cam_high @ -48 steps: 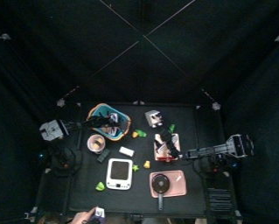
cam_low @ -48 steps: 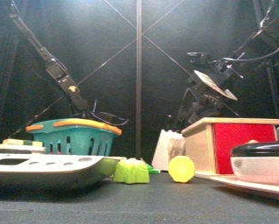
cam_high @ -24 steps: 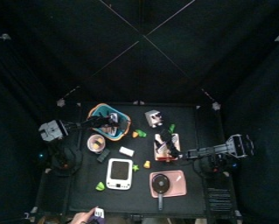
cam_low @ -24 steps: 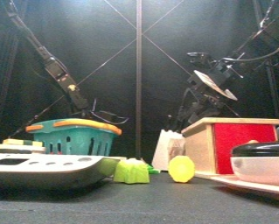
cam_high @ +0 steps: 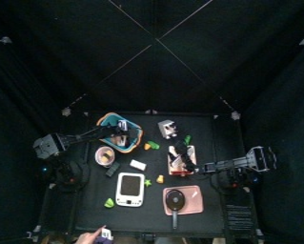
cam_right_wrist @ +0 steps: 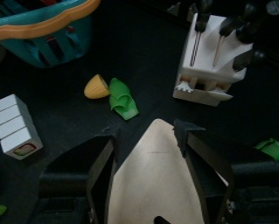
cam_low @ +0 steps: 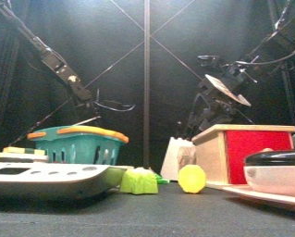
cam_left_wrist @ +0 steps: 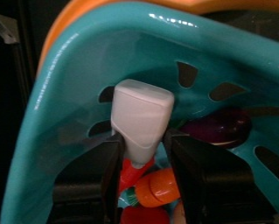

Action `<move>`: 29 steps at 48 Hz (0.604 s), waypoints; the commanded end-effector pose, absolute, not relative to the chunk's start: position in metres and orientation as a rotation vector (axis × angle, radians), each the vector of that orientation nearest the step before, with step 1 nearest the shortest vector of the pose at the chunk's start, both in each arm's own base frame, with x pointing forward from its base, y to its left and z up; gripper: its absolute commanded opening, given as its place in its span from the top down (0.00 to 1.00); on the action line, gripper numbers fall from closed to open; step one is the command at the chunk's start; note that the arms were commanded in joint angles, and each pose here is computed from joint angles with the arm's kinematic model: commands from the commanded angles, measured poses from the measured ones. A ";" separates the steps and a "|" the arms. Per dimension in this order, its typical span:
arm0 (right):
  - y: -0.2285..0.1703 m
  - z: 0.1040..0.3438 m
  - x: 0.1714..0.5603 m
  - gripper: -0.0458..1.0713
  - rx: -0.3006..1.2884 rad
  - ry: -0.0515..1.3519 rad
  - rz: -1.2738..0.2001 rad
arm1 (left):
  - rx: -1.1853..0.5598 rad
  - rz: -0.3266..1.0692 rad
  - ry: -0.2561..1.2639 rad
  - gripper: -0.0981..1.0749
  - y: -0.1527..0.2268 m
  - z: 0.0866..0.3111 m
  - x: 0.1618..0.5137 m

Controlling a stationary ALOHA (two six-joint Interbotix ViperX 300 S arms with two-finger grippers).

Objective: Grab detergent

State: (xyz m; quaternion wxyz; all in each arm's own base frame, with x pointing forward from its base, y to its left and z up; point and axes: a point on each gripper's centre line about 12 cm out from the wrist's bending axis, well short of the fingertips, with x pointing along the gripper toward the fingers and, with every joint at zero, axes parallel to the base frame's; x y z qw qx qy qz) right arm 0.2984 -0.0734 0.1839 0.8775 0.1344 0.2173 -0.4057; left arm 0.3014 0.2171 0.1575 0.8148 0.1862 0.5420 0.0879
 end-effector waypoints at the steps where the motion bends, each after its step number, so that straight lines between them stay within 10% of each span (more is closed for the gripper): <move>1: -0.075 0.193 0.301 0.19 0.294 0.425 -0.847 | 0.418 0.217 1.106 0.31 0.218 0.177 0.302; 29: -0.076 0.196 0.300 0.19 0.291 0.417 -0.848 | 0.442 0.273 0.995 0.31 0.203 0.215 0.285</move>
